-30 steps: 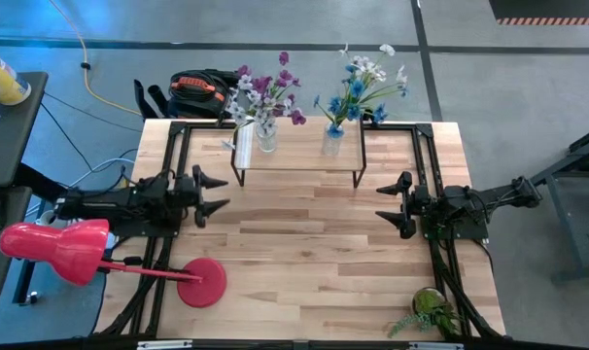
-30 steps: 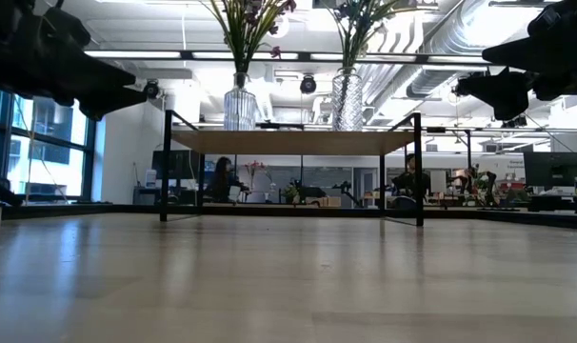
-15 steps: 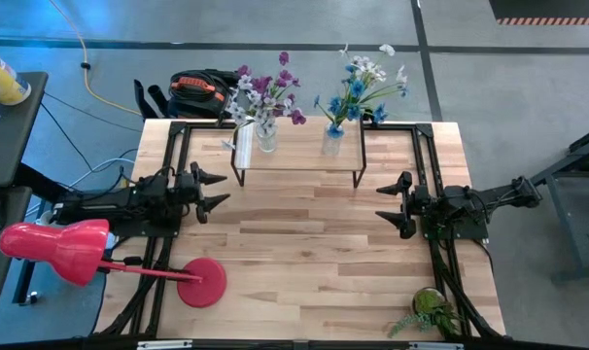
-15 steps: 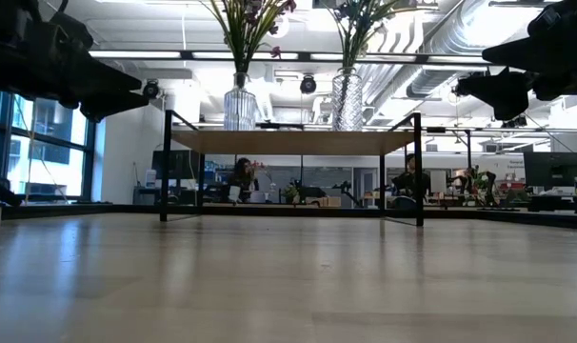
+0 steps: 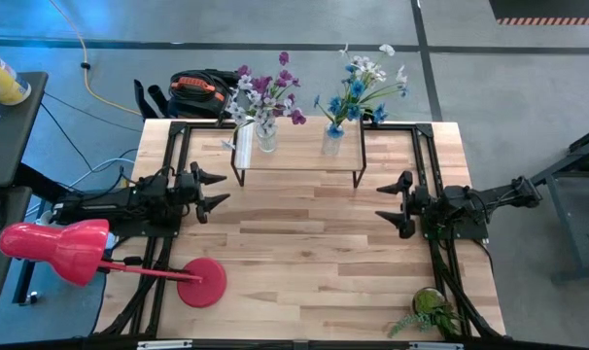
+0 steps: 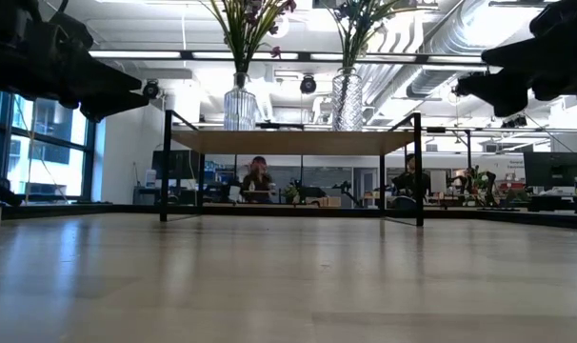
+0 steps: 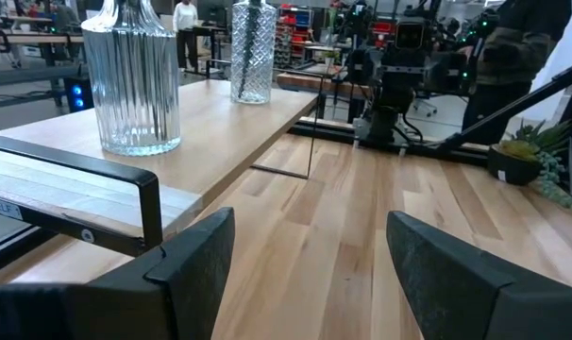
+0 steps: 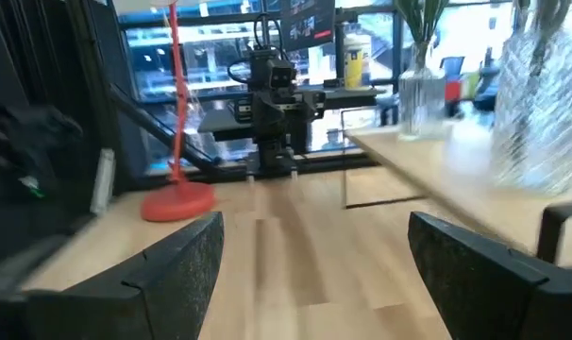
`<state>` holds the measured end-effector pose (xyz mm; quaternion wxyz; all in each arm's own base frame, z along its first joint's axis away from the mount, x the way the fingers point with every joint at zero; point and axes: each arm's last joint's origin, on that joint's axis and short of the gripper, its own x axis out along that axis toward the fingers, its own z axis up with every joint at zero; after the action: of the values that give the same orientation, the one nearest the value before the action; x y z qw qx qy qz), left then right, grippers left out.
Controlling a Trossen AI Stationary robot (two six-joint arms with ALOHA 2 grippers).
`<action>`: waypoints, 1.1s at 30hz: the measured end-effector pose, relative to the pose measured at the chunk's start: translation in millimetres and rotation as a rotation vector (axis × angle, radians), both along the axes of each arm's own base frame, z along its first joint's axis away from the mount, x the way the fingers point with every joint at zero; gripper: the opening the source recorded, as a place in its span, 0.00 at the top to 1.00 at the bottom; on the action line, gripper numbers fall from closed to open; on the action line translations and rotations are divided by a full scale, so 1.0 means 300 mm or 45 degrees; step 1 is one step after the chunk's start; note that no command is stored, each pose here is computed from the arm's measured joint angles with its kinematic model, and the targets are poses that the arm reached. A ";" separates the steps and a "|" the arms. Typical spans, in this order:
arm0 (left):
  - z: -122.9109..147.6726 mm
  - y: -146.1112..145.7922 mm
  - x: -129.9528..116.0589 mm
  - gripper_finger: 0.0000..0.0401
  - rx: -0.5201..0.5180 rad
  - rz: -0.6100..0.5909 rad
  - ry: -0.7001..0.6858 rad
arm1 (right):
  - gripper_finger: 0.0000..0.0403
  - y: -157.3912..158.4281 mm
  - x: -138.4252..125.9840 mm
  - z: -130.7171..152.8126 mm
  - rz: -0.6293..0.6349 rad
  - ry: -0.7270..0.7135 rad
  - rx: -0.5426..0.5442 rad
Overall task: Pick and place flowers into a vace then onto a shelf
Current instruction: Return to Home Position
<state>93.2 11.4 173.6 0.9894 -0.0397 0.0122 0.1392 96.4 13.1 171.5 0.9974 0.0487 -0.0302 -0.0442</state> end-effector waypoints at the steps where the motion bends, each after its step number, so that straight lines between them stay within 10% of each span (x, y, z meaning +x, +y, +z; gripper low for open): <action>1: 0.000 0.000 0.000 0.23 0.000 0.000 0.000 | 0.19 -0.001 0.000 0.001 -0.014 0.000 -0.043; 8: 0.000 0.000 0.000 0.23 0.000 0.001 0.000 | 0.19 -0.005 -0.001 0.008 -0.092 0.007 -0.297; 26: 0.000 0.000 0.000 0.23 0.000 0.001 0.000 | 0.19 0.001 -0.006 0.008 -0.062 -0.008 -0.228; 33: 0.000 0.000 0.000 0.23 0.000 0.001 -0.001 | 0.19 0.003 0.000 -0.006 0.210 0.017 -0.264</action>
<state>93.2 11.4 173.6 0.9893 -0.0399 0.0119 0.1398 96.2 13.9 169.8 0.9975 -0.0524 -0.0239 0.0411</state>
